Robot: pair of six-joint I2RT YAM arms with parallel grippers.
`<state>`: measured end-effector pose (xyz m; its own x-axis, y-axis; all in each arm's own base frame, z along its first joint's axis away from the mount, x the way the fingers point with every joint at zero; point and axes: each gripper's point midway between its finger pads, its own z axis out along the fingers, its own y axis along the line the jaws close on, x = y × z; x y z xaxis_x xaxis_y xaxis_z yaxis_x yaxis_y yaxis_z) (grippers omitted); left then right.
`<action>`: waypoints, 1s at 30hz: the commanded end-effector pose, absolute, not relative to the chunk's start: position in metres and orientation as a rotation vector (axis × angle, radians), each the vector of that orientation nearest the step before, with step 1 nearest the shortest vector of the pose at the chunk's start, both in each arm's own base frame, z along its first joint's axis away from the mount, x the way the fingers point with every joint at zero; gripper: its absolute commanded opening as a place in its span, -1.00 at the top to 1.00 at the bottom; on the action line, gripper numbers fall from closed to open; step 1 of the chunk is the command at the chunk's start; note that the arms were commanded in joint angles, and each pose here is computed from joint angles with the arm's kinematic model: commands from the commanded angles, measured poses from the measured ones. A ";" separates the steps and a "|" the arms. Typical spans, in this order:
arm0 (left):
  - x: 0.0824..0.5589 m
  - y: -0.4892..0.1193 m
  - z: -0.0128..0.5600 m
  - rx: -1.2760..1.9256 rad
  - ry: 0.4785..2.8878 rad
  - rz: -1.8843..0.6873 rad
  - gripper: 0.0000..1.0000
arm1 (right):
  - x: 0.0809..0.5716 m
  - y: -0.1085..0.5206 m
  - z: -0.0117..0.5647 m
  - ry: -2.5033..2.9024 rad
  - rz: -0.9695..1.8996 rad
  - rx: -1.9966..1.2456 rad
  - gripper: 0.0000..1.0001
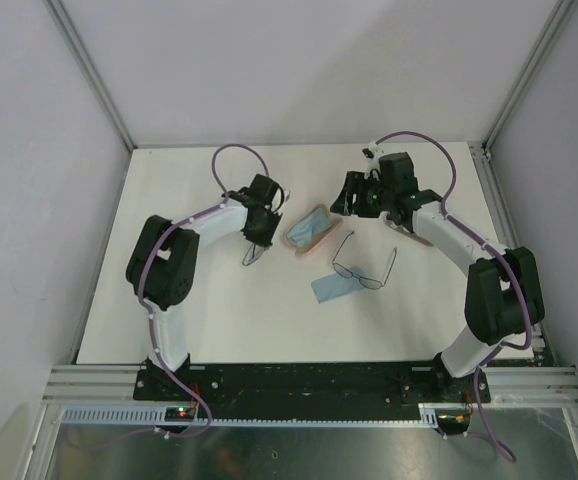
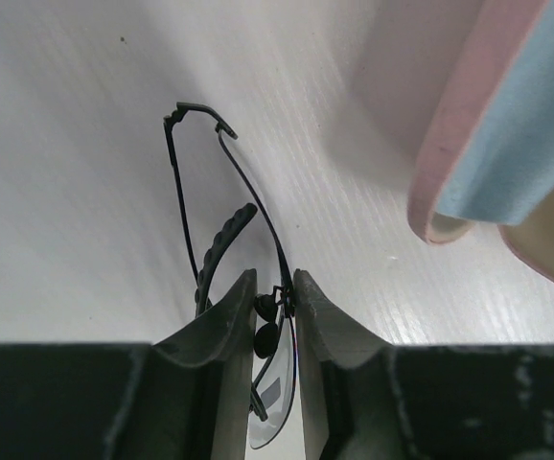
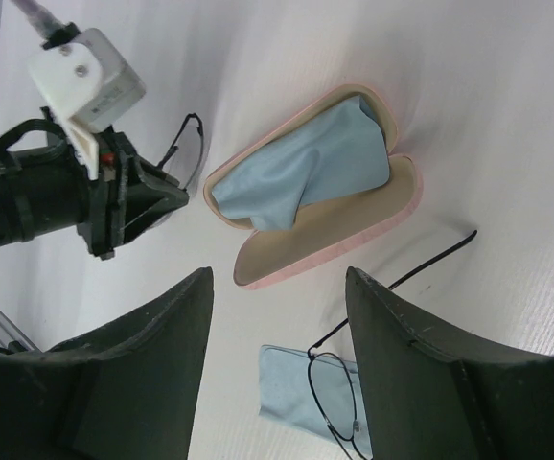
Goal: Organize the sunglasses
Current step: Pick up the sunglasses from the center of the board, then place the sunglasses at the center of the board, then pick up the sunglasses from the center of the board.
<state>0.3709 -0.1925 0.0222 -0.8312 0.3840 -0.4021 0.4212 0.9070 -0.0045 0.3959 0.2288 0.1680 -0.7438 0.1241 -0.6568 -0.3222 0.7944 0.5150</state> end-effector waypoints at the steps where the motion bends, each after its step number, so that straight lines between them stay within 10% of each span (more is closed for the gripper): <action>1: 0.384 -0.219 0.095 0.541 2.505 -0.271 0.48 | 0.396 0.229 0.173 2.253 0.804 -0.163 -0.24; 18: 0.400 -0.321 0.150 0.688 2.317 -0.459 0.39 | 0.397 0.219 0.159 2.304 0.743 -0.106 -0.28; 30: 0.402 -0.269 0.148 0.524 2.343 -0.298 0.17 | 0.389 0.216 0.144 2.324 0.713 -0.098 -0.30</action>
